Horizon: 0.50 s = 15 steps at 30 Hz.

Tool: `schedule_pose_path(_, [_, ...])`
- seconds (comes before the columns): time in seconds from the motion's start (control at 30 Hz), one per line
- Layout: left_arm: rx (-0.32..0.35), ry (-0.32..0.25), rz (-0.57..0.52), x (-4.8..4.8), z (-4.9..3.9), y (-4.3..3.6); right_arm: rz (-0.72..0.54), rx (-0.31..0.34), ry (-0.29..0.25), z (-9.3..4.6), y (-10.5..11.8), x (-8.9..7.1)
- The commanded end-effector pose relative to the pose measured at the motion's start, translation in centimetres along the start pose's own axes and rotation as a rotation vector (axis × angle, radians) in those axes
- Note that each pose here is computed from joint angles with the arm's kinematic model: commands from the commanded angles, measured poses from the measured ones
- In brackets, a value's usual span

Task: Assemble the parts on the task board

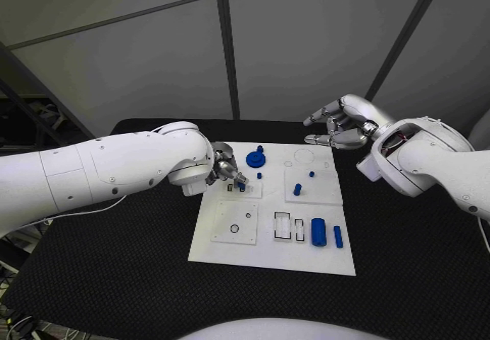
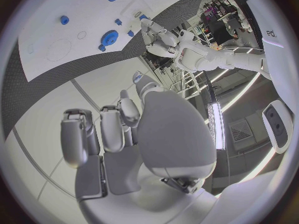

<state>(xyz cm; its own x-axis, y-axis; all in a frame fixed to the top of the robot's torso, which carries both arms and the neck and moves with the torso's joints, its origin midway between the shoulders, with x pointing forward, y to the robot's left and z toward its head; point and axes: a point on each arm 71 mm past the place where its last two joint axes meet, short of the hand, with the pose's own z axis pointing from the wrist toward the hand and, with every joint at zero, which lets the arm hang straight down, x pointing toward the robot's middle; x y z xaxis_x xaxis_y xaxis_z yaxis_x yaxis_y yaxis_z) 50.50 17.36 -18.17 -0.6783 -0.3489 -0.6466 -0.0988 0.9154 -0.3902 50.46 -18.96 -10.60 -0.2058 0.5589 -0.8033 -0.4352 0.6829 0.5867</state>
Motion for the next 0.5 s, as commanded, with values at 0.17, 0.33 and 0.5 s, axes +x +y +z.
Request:
schedule_pose_path(0.17, [0.006,-0.073,0.089,-0.17,0.09,-0.26,0.000,-0.004,0.007,0.04,0.11,-0.03])
schedule_pose_path(0.33, [0.005,-0.087,0.113,-0.04,0.27,-0.33,0.000,-0.004,0.008,0.06,0.11,-0.01])
schedule_pose_path(0.5, [0.004,-0.091,0.130,0.27,0.45,-0.44,0.001,-0.005,0.009,0.09,0.13,0.02])
